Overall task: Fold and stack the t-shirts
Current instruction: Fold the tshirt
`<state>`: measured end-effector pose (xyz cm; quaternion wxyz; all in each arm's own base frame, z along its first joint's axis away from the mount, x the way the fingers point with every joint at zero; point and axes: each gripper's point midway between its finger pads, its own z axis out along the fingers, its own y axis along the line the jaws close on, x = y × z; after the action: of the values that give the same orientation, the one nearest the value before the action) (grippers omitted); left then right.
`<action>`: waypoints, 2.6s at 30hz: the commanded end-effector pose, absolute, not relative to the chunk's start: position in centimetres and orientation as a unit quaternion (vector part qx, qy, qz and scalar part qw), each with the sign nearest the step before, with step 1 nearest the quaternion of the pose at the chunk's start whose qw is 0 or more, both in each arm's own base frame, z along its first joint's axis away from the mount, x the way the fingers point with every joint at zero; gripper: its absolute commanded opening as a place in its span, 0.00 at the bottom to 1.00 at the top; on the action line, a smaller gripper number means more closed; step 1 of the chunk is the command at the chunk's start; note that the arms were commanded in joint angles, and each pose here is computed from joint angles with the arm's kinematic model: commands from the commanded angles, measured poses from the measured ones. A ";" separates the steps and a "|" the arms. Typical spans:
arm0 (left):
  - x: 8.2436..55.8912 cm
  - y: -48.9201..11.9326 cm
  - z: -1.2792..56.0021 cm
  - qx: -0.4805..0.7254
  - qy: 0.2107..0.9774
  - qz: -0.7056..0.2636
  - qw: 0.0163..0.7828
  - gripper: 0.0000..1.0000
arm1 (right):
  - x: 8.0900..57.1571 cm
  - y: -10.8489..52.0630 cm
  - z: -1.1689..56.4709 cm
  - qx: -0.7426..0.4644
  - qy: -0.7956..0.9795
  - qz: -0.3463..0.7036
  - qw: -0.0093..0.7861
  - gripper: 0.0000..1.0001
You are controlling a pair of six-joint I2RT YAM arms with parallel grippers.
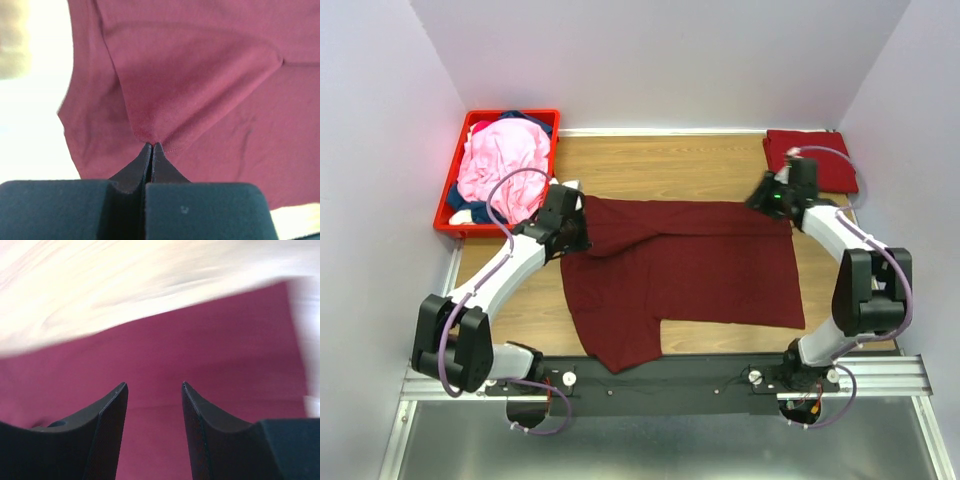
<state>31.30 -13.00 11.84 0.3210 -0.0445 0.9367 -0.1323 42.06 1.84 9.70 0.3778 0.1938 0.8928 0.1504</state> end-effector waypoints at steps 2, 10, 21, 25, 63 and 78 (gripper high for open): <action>29.9 -14.6 10.8 -0.042 0.936 -0.169 0.306 0.00 | 40.9 14.1 11.6 -0.008 0.903 0.203 0.379 0.54; 36.4 -13.3 12.9 -0.037 0.927 -0.088 0.362 0.00 | 35.9 26.8 8.8 -0.219 0.886 0.220 0.344 0.49; 44.6 -12.9 8.9 -0.034 0.940 -0.005 0.341 0.00 | 34.0 35.9 6.5 -0.341 0.850 0.231 0.327 0.44; 45.6 -12.8 8.6 -0.034 0.940 0.009 0.339 0.00 | 34.2 38.0 5.5 -0.359 0.845 0.231 0.324 0.44; 43.9 -13.1 11.8 -0.032 0.937 -0.024 0.347 0.00 | 34.7 38.1 7.6 -0.340 0.844 0.203 0.362 0.01; 32.6 -13.1 10.1 -0.040 0.951 -0.090 0.295 0.00 | 31.0 33.7 7.1 -0.413 0.836 0.164 0.322 0.01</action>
<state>35.26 -12.22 10.44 0.3120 -0.0339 0.9476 -0.0597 32.44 35.08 7.36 0.3449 -0.3793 0.8394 0.1804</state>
